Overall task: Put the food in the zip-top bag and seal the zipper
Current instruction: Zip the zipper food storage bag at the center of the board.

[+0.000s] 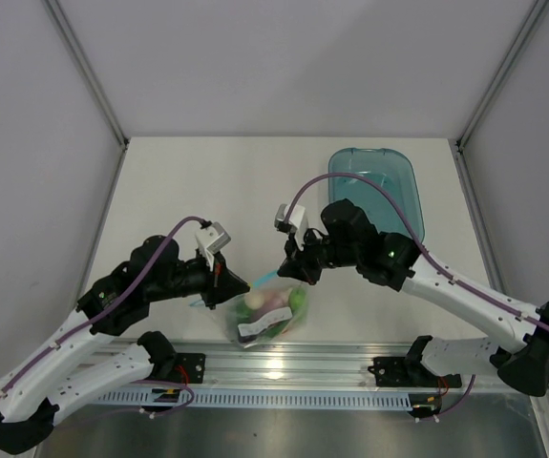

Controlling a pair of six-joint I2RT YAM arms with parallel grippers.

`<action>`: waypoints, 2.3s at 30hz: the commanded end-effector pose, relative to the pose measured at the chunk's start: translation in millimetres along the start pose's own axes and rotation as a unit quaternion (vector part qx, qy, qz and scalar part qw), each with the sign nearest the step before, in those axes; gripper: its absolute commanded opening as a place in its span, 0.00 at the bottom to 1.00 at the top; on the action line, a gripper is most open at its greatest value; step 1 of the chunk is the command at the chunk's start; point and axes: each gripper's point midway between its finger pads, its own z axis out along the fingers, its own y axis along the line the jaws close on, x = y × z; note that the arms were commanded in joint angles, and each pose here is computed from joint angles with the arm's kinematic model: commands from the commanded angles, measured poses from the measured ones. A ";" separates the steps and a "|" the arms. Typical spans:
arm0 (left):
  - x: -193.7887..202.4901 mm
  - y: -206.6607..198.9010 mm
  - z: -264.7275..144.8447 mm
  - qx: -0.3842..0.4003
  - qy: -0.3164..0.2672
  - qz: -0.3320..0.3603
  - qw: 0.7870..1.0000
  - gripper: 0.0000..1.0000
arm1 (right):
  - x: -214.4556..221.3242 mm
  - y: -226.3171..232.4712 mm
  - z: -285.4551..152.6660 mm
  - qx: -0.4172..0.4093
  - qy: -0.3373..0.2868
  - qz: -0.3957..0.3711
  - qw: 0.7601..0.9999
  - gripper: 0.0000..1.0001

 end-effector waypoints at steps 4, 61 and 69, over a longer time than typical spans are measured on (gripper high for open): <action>-5.4 -4.1 -11.0 0.001 -0.011 0.013 1.000 0.01 | 1.9 -28.7 -17.8 0.098 -0.010 0.011 0.995 0.00; 4.7 10.1 -51.0 -0.067 -0.035 0.009 0.997 0.01 | 31.1 -49.8 -48.6 0.188 -0.013 0.048 0.981 0.00; 4.9 10.7 -57.8 -0.075 -0.041 0.006 0.996 0.01 | 31.5 -46.8 -47.7 0.182 -0.016 0.058 0.982 0.00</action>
